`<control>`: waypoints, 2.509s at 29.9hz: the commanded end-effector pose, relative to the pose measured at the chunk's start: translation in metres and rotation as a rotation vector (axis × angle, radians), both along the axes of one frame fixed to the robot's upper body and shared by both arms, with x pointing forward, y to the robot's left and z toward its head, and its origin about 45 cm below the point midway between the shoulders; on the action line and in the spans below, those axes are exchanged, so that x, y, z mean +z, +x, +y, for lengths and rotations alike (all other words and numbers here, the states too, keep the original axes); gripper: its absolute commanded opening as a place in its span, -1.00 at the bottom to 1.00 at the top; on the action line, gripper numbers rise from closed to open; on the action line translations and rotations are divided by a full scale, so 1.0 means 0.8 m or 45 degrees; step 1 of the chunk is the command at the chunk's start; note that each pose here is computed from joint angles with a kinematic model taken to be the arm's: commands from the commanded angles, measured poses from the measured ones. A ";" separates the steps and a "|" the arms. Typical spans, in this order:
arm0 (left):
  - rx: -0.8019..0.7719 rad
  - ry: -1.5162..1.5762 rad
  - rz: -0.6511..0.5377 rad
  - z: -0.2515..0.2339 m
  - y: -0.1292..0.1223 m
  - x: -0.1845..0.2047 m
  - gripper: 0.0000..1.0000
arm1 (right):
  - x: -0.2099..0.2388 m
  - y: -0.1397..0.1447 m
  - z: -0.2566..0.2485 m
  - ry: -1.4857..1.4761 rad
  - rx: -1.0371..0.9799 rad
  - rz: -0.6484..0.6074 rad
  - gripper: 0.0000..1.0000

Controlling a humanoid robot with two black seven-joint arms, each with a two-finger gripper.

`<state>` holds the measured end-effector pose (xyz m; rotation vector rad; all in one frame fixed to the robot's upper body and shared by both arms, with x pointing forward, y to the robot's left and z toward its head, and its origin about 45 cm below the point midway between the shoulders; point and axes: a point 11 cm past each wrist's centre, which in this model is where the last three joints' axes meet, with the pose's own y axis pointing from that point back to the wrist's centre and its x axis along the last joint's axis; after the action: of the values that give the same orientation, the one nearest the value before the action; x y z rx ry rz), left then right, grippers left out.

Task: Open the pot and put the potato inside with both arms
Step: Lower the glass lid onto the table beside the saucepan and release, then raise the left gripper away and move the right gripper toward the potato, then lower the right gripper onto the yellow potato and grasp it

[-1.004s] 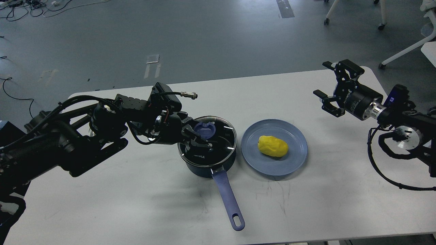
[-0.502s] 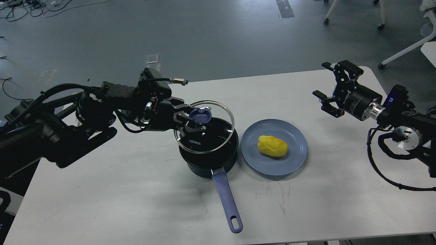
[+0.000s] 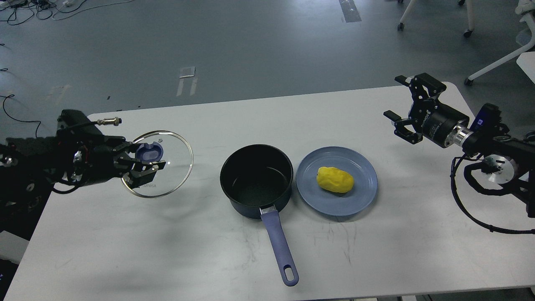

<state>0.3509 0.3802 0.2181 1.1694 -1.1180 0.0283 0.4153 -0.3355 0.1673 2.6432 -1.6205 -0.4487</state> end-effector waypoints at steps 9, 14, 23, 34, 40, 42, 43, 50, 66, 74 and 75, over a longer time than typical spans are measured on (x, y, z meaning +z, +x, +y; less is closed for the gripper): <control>0.096 -0.060 0.014 0.020 -0.013 -0.054 0.05 | -0.001 0.000 0.001 -0.002 0.003 0.002 0.95; 0.119 -0.062 0.035 0.022 -0.015 -0.072 0.10 | -0.002 -0.001 0.000 -0.004 0.003 0.004 0.95; 0.122 -0.062 0.041 0.022 -0.017 -0.077 0.54 | 0.005 -0.002 -0.016 -0.026 -0.018 -0.004 0.95; 0.173 -0.136 0.007 0.022 -0.009 -0.057 0.95 | 0.012 -0.004 -0.023 -0.032 -0.015 -0.011 0.95; 0.417 -0.632 0.059 -0.008 0.034 0.052 0.95 | 0.032 -0.004 -0.022 -0.116 0.073 -0.049 0.95; 0.517 -0.876 0.175 -0.019 0.046 0.082 0.95 | 0.044 -0.001 -0.015 -0.203 0.154 -0.084 0.95; 0.584 -1.052 0.251 -0.023 0.051 0.096 0.95 | 0.049 0.000 -0.009 -0.274 0.217 -0.104 0.95; 0.808 -1.707 0.399 -0.022 0.067 0.132 0.95 | 0.083 0.005 0.036 -0.749 0.651 -0.232 0.95; 0.947 -1.993 0.585 -0.009 0.059 0.106 0.95 | 0.070 0.002 0.146 -1.715 1.605 -0.305 0.98; 0.915 -2.021 0.586 -0.016 0.064 0.114 0.95 | 0.046 -0.007 0.184 -1.842 1.774 -0.416 0.97; 0.915 -2.025 0.585 -0.017 0.064 0.114 0.95 | 0.042 -0.008 0.187 -1.849 1.790 -0.422 0.97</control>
<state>0.4007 0.3682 0.3064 0.0235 0.0059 0.9653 0.4118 -0.1942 0.2095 1.8416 0.2848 0.8287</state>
